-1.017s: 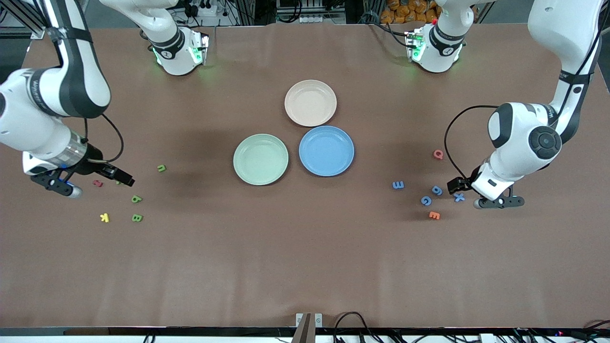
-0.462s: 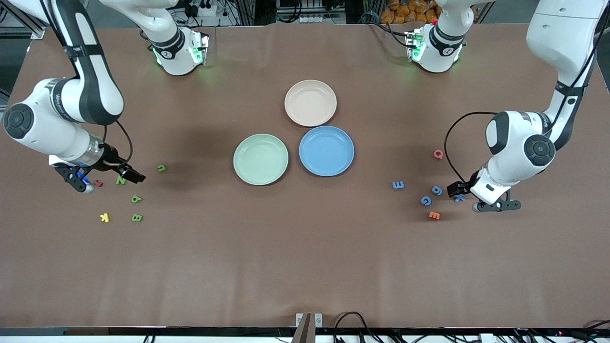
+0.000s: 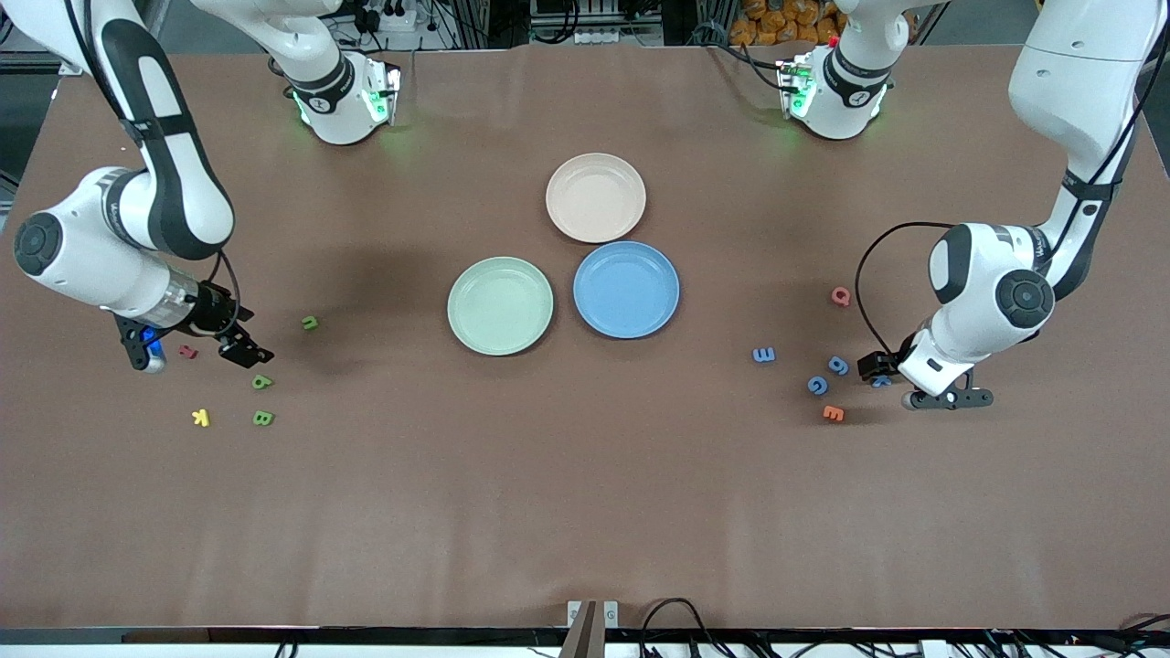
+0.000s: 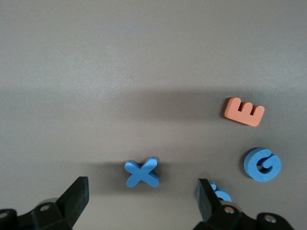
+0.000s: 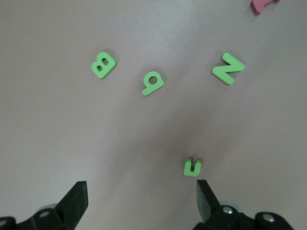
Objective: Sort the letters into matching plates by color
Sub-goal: 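Lower the left gripper to the blue X while the right gripper nears green u, then close the left gripper on the blue X while the right gripper grasps green u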
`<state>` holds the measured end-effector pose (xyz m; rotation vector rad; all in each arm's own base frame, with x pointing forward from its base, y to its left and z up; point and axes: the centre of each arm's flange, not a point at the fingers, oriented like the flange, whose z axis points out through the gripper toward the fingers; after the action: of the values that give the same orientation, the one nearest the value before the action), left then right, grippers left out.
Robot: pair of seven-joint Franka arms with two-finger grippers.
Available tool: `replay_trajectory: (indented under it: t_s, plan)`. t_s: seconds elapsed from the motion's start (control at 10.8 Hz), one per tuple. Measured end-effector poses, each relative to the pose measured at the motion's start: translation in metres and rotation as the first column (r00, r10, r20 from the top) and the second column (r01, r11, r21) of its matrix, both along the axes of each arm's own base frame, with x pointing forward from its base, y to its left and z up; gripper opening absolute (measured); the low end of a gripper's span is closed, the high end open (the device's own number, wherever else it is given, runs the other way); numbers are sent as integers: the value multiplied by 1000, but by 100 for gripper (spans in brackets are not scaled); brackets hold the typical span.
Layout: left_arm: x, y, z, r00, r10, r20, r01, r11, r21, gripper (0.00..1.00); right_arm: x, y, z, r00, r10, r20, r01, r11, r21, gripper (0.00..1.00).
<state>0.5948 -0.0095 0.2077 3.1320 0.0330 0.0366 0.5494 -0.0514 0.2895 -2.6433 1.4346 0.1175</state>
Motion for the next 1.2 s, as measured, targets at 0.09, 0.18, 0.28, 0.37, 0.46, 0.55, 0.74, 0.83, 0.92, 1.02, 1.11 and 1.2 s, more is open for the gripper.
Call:
replay_trajectory:
  t_s: [0.09, 0.18, 0.28, 0.37, 0.46, 0.55, 0.74, 0.83, 0.92, 1.02, 1.11, 1.2]
  plan:
    - [0, 0, -4, 1000, 0, -5, 0, 1000, -2, 100, 1, 0, -9, 999, -42, -4, 42, 999, -5, 100]
    - [1, 0, -7, 1000, 1, -8, -1, 1000, -4, 100, 2, 1, -19, 996, -83, -10, 83, 996, -11, 100]
    - [2, 0, -10, 1000, 1, -11, -2, 1000, -5, 100, 2, 2, -27, 993, -114, -16, 114, 993, -17, 100]
    - [3, 0, -13, 1000, 1, -14, -1, 1000, -7, 100, 2, 1, -34, 991, -135, -23, 134, 991, -25, 100]
    - [3, -1, -16, 1000, -5, -17, 5, 1000, -3, 100, 2, 0, -41, 989, -146, -27, 145, 989, -35, 100]
    - [4, -1, -18, 1000, -18, -17, 18, 1000, 5, 100, 1, -2, -51, 988, -156, -22, 155, 987, -46, 100]
    - [6, -1, -20, 1000, -19, -18, 19, 1000, 4, 100, -3, -2, -74, 983, -183, -16, 181, 981, -70, 100]
    - [6, 1, -22, 1000, -16, -20, 16, 1000, 6, 98, -5, 0, -83, 979, -205, -19, 203, 976, -82, 100]
    - [6, 3, -24, 1000, -13, -23, 13, 1000, 8, 97, -5, 3, -88, 972, -234, -21, 232, 969, -90, 100]
    - [6, 4, -26, 1000, -12, -25, 12, 1000, 8, 96, -5, 7, -91, 964, -265, -21, 262, 961, -94, 100]
    - [6, 5, -28, 1000, -10, -28, 11, 1000, 8, 95, -6, 10, -93, 959, -283, -20, 280, 955, -97, 100]
    - [6, 6, -31, 999, -9, -32, 10, 1000, 7, 94, -9, 12, -97, 955, -297, -16, 294, 951, -100, 100]
